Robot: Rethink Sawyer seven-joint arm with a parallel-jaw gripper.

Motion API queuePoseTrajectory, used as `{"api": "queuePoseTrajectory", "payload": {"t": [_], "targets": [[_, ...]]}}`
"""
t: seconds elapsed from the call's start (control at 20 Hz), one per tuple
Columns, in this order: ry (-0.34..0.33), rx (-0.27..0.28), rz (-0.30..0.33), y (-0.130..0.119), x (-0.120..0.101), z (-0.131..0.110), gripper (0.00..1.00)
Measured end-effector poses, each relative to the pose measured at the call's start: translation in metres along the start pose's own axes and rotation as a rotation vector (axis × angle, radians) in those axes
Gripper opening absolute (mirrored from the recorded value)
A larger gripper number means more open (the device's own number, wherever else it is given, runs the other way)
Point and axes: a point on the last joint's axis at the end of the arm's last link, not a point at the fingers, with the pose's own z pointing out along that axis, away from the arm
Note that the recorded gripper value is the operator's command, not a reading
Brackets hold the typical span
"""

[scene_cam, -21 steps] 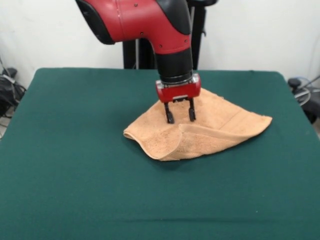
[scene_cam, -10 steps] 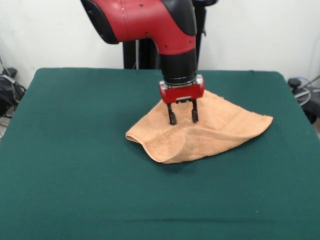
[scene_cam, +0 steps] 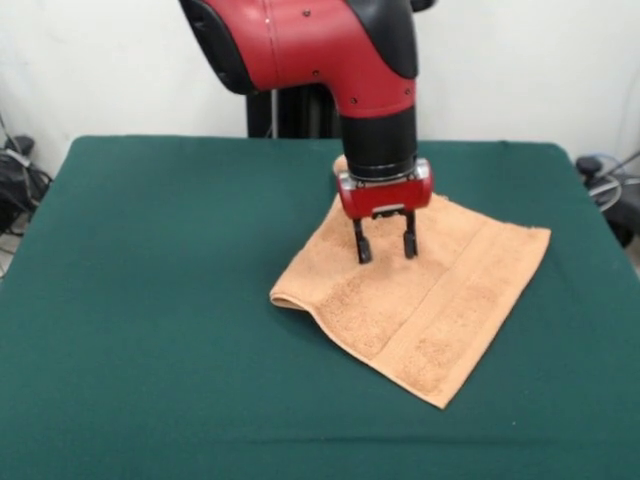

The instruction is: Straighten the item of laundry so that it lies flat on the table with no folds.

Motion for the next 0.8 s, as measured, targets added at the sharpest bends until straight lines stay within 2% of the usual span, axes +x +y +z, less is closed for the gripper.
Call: {"api": "queuePoseTrajectory", "payload": {"t": [0.3,0.5,0.8], "targets": [[-0.01,-0.007,0.0,0.003,-0.006,0.001,1.0],[-0.007,-0.014,0.012,0.0,-0.003,0.006,1.0],[-0.054,-0.016,-0.006,-0.003,0.004,0.013,1.0]]}}
